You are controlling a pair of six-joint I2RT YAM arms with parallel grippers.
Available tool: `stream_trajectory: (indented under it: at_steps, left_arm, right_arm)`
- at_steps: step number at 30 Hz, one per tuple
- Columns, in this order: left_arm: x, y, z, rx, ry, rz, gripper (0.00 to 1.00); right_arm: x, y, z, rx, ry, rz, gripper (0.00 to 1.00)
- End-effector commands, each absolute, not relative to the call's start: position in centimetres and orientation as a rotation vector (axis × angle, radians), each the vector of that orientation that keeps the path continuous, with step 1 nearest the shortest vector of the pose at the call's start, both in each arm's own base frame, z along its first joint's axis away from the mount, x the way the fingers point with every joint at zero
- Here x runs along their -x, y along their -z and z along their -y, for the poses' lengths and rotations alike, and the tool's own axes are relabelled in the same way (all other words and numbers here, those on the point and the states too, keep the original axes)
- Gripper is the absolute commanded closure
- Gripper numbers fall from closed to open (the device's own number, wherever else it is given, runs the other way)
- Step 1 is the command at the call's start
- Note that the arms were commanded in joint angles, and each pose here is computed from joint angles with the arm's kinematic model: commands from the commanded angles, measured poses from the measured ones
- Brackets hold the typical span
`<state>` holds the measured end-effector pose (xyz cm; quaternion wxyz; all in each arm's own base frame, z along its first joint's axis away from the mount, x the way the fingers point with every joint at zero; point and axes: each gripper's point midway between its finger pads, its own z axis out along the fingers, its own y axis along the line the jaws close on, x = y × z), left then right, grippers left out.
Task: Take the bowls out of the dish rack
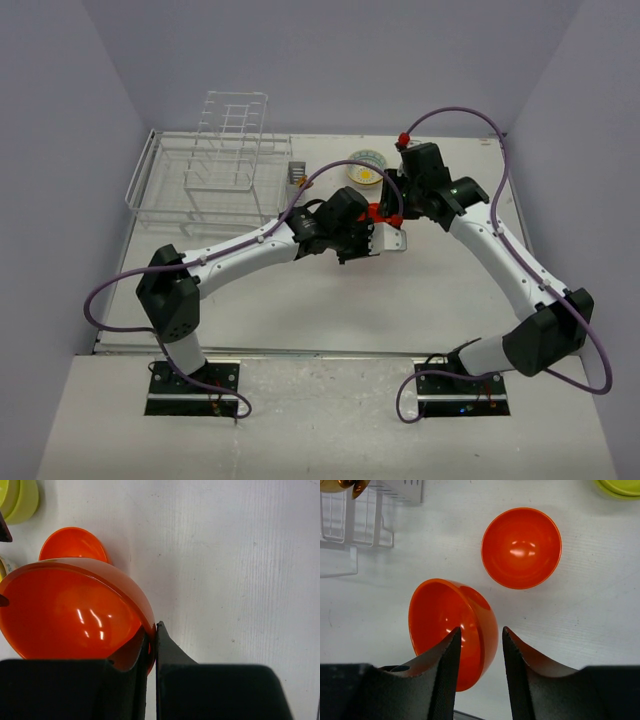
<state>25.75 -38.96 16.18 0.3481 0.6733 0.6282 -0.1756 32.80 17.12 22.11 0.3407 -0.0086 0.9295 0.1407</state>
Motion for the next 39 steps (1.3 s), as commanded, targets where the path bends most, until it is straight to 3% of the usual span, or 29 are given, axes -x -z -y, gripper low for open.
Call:
stream_trajectory:
  at_steps: [1, 9, 12, 13, 14, 17, 18, 20, 21, 22, 23, 33, 36, 39]
  left_arm:
    - [-26.6, -20.2, 40.5, -1.712, 0.464, -1.483, 1.0]
    - [-27.2, -21.5, 40.5, -1.693, 0.431, -1.45, 1.0]
    - [-27.6, -21.7, 40.5, -1.683, 0.411, -1.454, 1.0]
    - [-27.8, -21.6, 40.4, -1.679, 0.398, -1.459, 1.0]
    - [-27.9, -21.6, 40.4, -1.674, 0.395, -1.465, 1.0]
    - [-28.2, -21.5, 40.2, -1.662, 0.38, -1.485, 0.98]
    - [-28.3, -21.5, 40.2, -1.653, 0.377, -1.49, 0.83]
    - [-28.8, -21.7, 39.9, -1.614, 0.348, -1.516, 0.66]
    - [-29.1, -21.8, 39.9, -1.588, 0.336, -1.516, 0.49]
    - [-29.5, -22.1, 39.5, -1.548, 0.31, -1.531, 0.41]
    - [-29.6, -22.9, 39.2, -1.522, 0.304, -1.52, 0.03]
    - [-28.5, -27.5, 32.6, -1.096, 0.269, -1.583, 0.0]
    - [-31.2, -29.4, 27.3, -0.647, 0.098, -1.693, 0.0]
    - [-31.7, -29.4, 23.5, -0.171, 0.13, -1.806, 0.0]
  right_arm:
    - [-33.8, -23.3, -18.1, 0.034, -0.419, -2.379, 0.59]
    - [-32.7, -18.8, -17.0, 0.094, -0.286, -2.565, 0.59]
    - [-32.5, -18.4, -16.3, 0.087, -0.241, -2.572, 0.76]
    - [-32.5, -18.5, -16.2, 0.085, -0.235, -2.57, 0.85]
    - [-32.5, -18.7, -16.1, 0.081, -0.233, -2.565, 1.0]
    - [-32.7, -19.6, -16.0, 0.067, -0.234, -2.53, 1.0]
    - [-32.8, -19.9, -16.0, 0.061, -0.236, -2.519, 1.0]
    - [-33.0, -20.4, -16.1, 0.055, -0.251, -2.495, 1.0]
    - [-33.2, -20.5, -16.1, 0.053, -0.249, -2.488, 1.0]
    - [-33.6, -20.4, -16.0, 0.047, -0.238, -2.485, 1.0]
    - [-34.0, -20.4, -15.9, 0.038, -0.225, -2.478, 1.0]
    - [-41.4, -17.9, -12.5, -0.214, -0.198, -2.36, 1.0]
    - [-43.3, -16.7, -12.5, -0.251, -0.214, -2.325, 1.0]
    - [-44.5, -15.2, -13.6, -0.261, -0.28, -2.334, 1.0]
